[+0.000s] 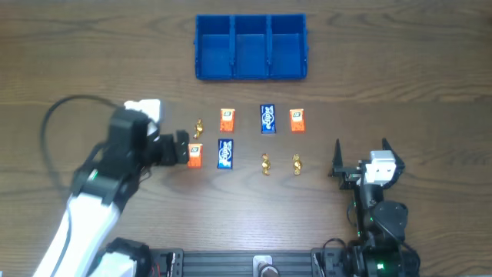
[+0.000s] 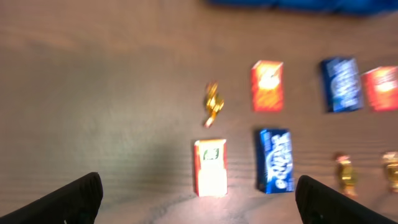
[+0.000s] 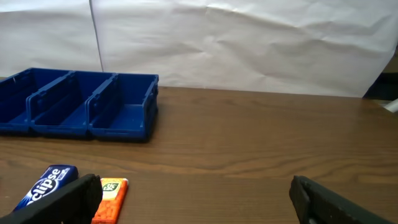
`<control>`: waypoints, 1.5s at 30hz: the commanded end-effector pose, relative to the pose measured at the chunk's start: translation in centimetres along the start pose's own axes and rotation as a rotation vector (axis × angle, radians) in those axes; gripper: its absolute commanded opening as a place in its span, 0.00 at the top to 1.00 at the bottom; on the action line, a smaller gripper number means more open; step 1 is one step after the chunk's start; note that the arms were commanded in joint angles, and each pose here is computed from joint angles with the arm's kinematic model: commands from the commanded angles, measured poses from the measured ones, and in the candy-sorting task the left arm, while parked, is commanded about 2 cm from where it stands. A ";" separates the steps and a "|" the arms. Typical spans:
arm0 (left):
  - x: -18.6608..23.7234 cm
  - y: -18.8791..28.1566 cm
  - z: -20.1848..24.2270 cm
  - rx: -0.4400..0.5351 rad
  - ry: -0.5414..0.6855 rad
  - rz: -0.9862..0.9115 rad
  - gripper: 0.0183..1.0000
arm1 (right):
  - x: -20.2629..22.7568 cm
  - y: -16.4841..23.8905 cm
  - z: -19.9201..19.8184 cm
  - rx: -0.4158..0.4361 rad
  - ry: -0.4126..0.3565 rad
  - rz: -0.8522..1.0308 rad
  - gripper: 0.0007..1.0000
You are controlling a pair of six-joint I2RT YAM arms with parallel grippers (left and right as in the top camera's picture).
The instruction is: Sort Candies Into Trays
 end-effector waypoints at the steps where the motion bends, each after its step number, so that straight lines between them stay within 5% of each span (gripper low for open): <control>1: 1.4 -6.3 -0.1 -0.141 0.106 0.227 0.00 | 0.0 0.0 0.0 0.004 0.015 0.000 0.00; 6: 3.6 -11.6 -1.6 -0.163 0.036 0.337 0.00 | 0.0 0.0 0.0 0.004 0.015 0.000 0.00; 14: 5.0 -13.6 -1.5 -0.230 -0.002 0.380 0.03 | 0.0 0.0 0.0 0.004 0.015 0.000 0.00; 18: 5.2 -13.9 -1.4 -0.246 -0.009 0.385 0.22 | 0.0 0.0 0.0 0.004 0.015 0.000 0.00; 22: 5.3 -13.9 -1.5 -0.249 -0.013 0.383 0.54 | 0.0 0.0 0.0 0.004 0.015 0.000 0.00; 26: 5.1 -13.7 -1.7 -0.245 0.001 0.371 0.71 | 0.0 0.0 0.0 0.004 0.015 0.000 0.00; 30: 0.6 -11.0 -4.1 -0.205 0.015 0.245 0.72 | 0.0 0.0 0.0 0.004 0.015 0.000 0.00; 36: -13.4 -5.3 -9.9 -0.226 0.029 -0.019 0.73 | 0.0 0.0 0.0 0.004 0.015 0.000 0.00; 45: -22.0 -14.0 -12.5 -0.196 0.014 0.007 0.71 | 0.0 0.0 0.0 0.004 0.015 0.000 0.00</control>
Point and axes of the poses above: each gripper's point midway between its finger pads, its own y axis back along the fingers, its own z axis along the line the jaws close on, x = y × z, the point moved 9 cm from there along y, back along the fingers, and after that the axes turned 7 degrees about y, right-handed, at the moved point
